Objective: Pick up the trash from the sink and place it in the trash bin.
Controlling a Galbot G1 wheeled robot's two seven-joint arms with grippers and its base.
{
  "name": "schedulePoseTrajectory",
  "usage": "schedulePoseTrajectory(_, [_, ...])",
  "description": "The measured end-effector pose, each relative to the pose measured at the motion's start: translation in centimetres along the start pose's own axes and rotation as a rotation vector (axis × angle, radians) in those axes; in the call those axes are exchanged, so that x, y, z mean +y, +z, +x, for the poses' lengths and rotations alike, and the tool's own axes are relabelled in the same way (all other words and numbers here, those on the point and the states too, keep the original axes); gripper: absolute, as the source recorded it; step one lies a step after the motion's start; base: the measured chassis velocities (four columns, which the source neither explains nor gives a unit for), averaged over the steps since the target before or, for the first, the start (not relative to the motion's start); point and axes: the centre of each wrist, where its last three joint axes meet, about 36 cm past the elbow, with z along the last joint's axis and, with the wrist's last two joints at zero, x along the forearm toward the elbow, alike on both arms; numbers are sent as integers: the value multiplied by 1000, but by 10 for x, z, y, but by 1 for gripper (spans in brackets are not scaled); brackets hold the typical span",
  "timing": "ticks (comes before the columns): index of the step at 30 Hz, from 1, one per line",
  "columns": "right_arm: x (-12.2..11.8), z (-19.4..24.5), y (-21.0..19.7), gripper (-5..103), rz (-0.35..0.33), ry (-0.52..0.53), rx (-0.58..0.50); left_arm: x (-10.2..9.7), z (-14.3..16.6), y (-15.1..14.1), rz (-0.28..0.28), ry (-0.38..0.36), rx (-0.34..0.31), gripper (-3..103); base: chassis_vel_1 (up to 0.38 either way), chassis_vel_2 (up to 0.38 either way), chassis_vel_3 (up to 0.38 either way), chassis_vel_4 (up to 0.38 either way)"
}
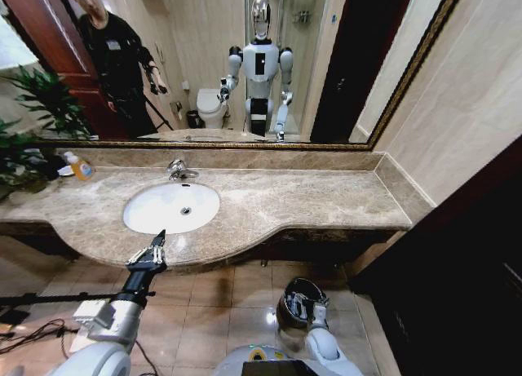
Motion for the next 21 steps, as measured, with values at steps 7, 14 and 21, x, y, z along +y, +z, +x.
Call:
schedulePoseTrajectory(7, [-3, 16, -22, 100, -25, -1, -92, 0, 0, 0, 0, 0, 0, 0, 0, 0, 0, 0])
schedulePoseTrajectory(14, [-10, 31, -43, 100, -5, -72, -186, 0, 0, 0, 0, 0, 0, 0, 0, 0, 0, 0])
schedulePoseTrajectory(21, [-6, 66, -108, 100, -18, -82, -334, 0, 0, 0, 0, 0, 0, 0, 0, 0, 0, 0])
